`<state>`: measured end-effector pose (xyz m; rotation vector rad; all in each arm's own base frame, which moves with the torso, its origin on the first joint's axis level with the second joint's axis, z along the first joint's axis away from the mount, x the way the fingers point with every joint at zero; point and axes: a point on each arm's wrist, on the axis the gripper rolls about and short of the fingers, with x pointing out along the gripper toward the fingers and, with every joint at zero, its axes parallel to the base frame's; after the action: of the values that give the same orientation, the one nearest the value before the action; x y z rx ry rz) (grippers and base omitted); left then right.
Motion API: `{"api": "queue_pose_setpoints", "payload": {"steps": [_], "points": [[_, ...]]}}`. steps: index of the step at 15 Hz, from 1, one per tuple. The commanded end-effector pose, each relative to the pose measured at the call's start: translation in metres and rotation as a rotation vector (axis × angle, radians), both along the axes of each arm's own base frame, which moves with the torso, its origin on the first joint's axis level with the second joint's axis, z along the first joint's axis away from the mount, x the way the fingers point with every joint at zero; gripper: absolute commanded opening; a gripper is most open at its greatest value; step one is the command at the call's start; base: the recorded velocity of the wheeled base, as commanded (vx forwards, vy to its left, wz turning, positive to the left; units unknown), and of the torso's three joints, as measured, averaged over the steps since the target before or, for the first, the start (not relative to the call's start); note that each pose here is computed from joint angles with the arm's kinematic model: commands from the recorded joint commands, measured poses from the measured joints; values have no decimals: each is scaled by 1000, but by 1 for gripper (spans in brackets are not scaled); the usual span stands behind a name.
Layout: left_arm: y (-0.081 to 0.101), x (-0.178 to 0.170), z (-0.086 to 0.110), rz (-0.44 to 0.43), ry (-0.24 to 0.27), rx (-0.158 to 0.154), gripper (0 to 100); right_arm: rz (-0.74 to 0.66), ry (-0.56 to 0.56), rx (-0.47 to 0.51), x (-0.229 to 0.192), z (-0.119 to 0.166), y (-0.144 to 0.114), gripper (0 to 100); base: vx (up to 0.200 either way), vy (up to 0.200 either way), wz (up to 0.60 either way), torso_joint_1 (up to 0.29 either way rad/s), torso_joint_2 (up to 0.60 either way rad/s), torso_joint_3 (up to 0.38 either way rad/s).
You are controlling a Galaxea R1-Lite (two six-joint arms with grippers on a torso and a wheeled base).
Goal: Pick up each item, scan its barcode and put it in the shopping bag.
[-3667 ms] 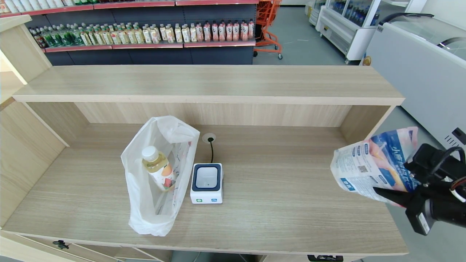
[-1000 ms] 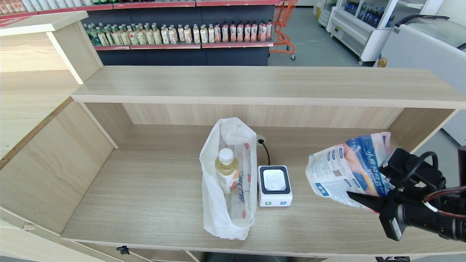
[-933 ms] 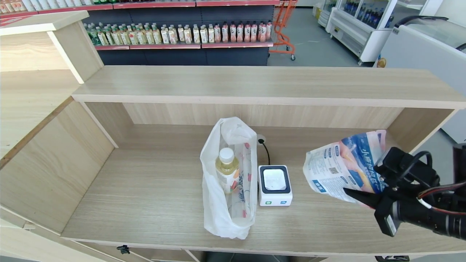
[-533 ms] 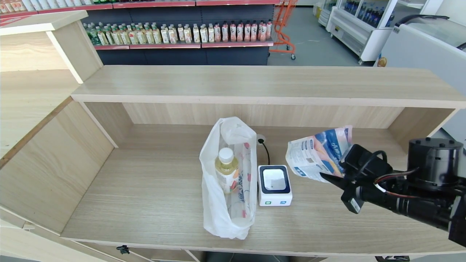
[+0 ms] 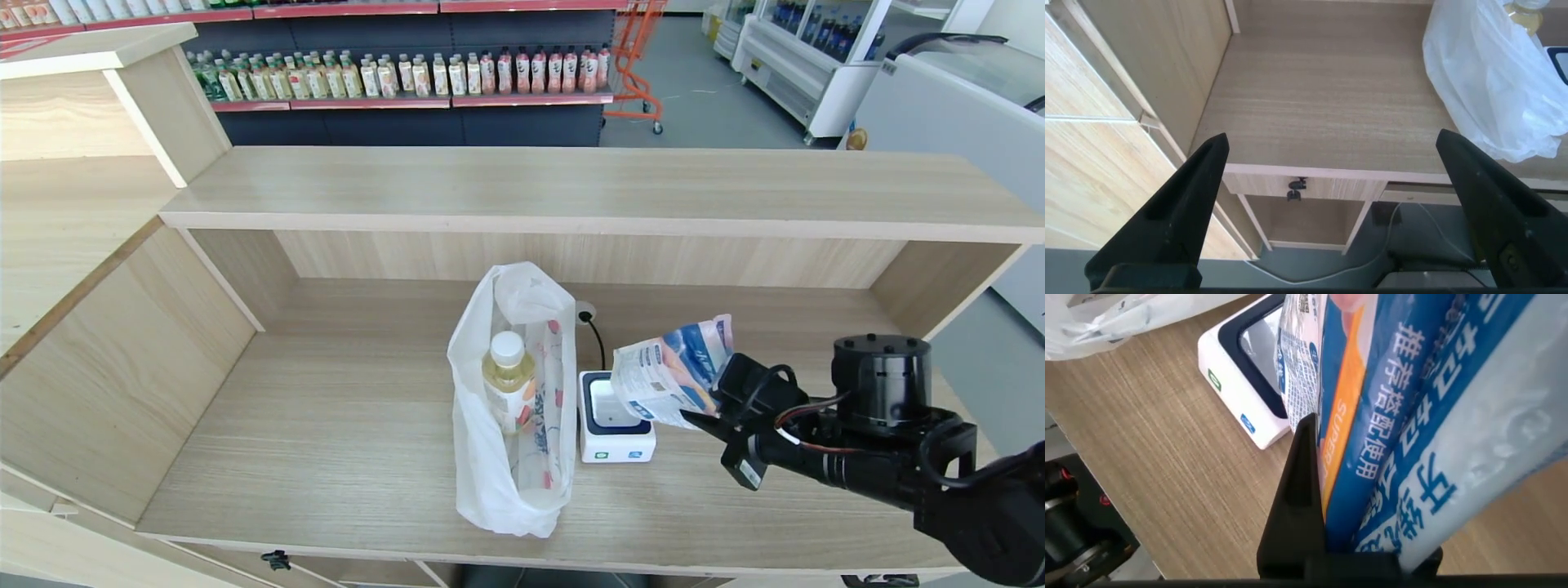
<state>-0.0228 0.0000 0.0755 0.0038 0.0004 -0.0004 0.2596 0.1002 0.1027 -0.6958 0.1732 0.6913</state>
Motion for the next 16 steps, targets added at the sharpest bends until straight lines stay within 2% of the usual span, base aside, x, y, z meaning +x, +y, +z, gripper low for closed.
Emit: {"api": "queue_pose_setpoints", "payload": {"steps": [1,6,9,16], "points": [[0,0,0,2,0,1,100,9,18,-5,6,-7,2,0,0,0,0,0,0,0],[0,0,0,2,0,-1,100,59,3,10,20,-11,13,0,0,0,0,0,0,0],[0,0,0,0,0,-1,100,90,-60,39,34,-19,24,0,0,0,0,0,0,0],[0,0,0,2,0,-1,100,95,-79,58,43,-31,23,0,0,0,0,0,0,0]]}}
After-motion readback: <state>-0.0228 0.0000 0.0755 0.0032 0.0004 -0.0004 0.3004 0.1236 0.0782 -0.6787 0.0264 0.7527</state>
